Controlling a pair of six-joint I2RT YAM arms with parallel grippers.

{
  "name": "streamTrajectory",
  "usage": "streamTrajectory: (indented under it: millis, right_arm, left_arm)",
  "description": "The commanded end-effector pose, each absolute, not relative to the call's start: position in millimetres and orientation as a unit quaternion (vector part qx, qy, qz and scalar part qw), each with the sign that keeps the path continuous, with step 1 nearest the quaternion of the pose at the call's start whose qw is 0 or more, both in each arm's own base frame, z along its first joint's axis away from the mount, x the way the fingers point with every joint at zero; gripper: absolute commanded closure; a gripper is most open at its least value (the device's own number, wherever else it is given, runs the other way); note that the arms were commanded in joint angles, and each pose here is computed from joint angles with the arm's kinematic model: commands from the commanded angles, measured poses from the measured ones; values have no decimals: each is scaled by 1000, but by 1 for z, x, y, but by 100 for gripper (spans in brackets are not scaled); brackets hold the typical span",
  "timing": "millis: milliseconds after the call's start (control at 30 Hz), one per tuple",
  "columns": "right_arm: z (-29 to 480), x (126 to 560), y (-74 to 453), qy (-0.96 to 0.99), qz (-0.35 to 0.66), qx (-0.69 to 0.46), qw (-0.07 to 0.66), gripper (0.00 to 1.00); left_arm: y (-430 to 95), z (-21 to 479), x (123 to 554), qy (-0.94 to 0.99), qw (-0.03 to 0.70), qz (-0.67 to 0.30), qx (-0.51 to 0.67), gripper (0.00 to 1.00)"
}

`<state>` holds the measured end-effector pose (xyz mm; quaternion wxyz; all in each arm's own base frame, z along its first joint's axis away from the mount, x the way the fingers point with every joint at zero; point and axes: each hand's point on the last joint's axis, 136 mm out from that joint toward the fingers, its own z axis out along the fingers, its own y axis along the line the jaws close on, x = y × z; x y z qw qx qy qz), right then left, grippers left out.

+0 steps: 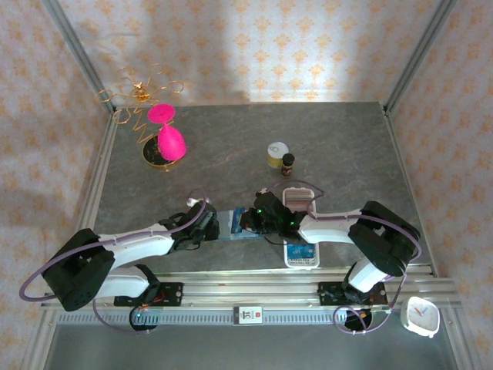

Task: Put the credit cards into the card holder

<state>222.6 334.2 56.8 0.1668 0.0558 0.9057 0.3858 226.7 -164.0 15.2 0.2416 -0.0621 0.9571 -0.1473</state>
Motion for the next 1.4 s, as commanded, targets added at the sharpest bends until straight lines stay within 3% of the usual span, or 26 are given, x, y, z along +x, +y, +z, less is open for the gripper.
streamTrajectory:
  millis: [0, 1367]
  right_arm:
    - [54, 223, 335, 901, 394, 68, 166, 100]
    - [45, 211, 346, 880, 451, 79, 125, 100]
  left_arm:
    - [-157, -3, 213, 966, 215, -134, -54, 75]
    - [-158, -7, 210, 967, 206, -138, -56, 77]
